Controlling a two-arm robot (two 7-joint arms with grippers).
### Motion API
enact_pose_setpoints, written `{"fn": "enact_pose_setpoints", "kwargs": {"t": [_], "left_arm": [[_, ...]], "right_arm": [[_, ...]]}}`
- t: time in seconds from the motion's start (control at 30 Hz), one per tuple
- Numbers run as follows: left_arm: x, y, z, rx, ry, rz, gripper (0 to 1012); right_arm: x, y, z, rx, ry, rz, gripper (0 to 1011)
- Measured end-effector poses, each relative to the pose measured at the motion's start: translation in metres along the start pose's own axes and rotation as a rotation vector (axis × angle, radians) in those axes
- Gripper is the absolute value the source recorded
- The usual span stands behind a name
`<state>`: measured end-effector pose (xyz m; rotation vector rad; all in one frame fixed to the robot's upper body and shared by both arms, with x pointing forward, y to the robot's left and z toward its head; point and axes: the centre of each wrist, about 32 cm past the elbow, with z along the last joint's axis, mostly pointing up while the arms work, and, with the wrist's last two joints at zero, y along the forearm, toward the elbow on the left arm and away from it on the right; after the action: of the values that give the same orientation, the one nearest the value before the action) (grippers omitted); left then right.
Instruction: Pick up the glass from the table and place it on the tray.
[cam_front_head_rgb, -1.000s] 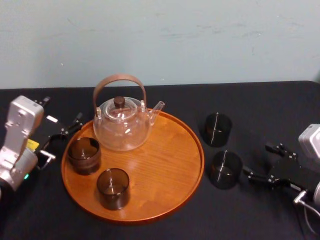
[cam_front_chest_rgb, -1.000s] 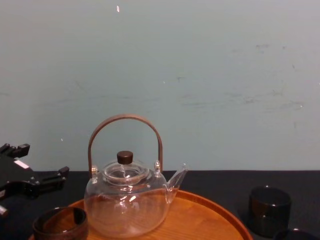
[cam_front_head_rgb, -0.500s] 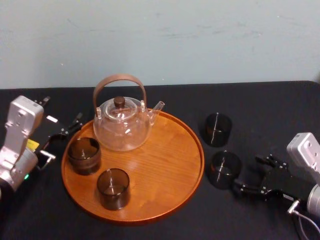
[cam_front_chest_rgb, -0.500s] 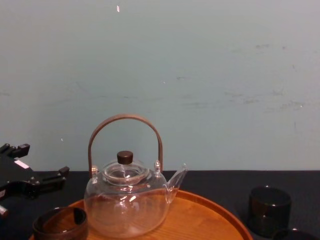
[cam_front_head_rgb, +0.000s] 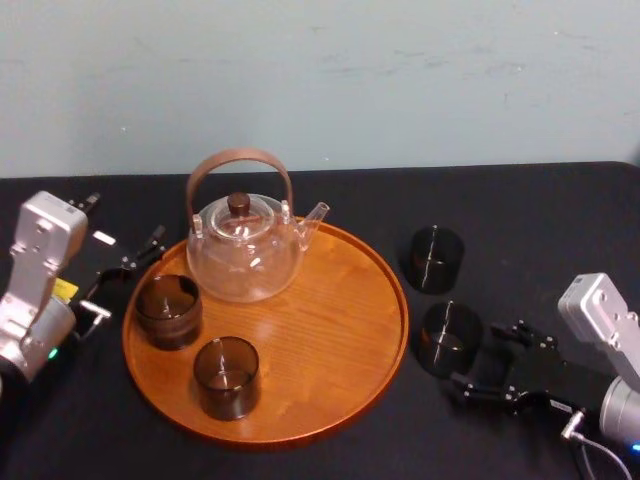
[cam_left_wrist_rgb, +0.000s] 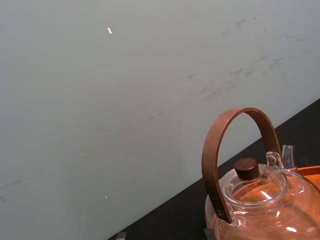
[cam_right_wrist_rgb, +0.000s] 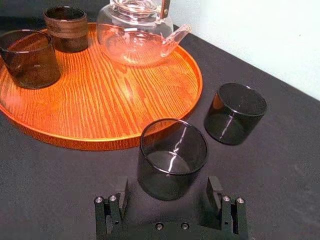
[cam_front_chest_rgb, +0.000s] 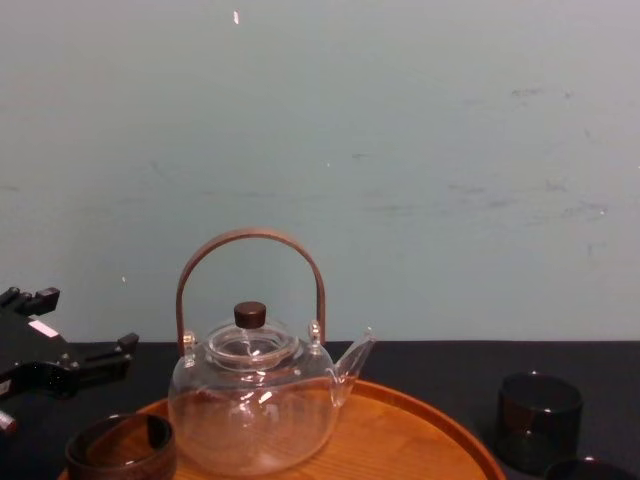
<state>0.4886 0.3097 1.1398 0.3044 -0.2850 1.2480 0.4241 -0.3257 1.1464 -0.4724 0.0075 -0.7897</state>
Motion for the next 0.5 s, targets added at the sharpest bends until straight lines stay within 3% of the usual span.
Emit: {"fn": "enact_pose_setpoints", "kwargs": {"t": [0.5], "left_arm": [[0.0, 0.0, 0.0, 0.0, 0.0, 0.0, 1001]], "right_arm": [[0.0027, 0.0072, 0.0026, 0.021, 0.053, -0.002, 1002]]}}
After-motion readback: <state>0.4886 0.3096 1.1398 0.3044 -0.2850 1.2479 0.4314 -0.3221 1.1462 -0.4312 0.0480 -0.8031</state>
